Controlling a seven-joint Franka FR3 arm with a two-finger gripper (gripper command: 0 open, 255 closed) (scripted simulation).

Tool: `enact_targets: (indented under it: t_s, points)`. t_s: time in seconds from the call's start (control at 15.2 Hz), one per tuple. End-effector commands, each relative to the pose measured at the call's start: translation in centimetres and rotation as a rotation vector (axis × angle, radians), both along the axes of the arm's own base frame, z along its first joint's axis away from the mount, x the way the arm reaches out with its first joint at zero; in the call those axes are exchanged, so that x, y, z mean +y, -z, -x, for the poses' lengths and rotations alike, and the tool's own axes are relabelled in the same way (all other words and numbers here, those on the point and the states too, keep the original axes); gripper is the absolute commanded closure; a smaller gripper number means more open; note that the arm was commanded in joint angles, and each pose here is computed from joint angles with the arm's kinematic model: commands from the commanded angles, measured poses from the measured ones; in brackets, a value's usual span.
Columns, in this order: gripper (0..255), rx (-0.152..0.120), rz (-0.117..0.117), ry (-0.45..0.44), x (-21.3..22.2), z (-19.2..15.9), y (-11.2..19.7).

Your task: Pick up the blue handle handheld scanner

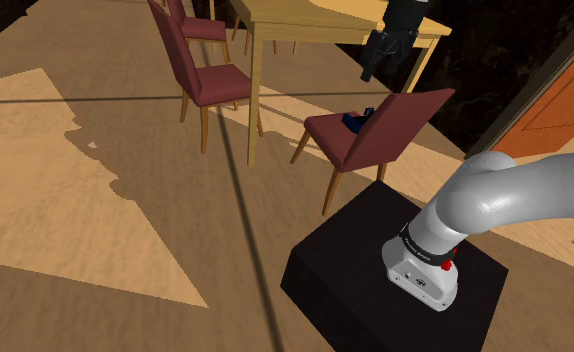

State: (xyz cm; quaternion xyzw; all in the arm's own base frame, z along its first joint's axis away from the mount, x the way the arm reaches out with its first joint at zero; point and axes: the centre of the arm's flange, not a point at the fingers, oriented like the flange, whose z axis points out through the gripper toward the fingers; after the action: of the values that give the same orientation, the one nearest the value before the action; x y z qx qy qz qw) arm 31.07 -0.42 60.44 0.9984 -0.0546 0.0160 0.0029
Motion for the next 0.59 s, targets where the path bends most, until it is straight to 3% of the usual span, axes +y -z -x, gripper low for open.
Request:
enact_targets:
  t_s: [0.0,0.53]
  points:
    - [0,0.0,0.0,0.0,0.0,0.0,0.0]
    - [0,-0.004,-0.003,-0.001,-7.6,-3.1,6.6]
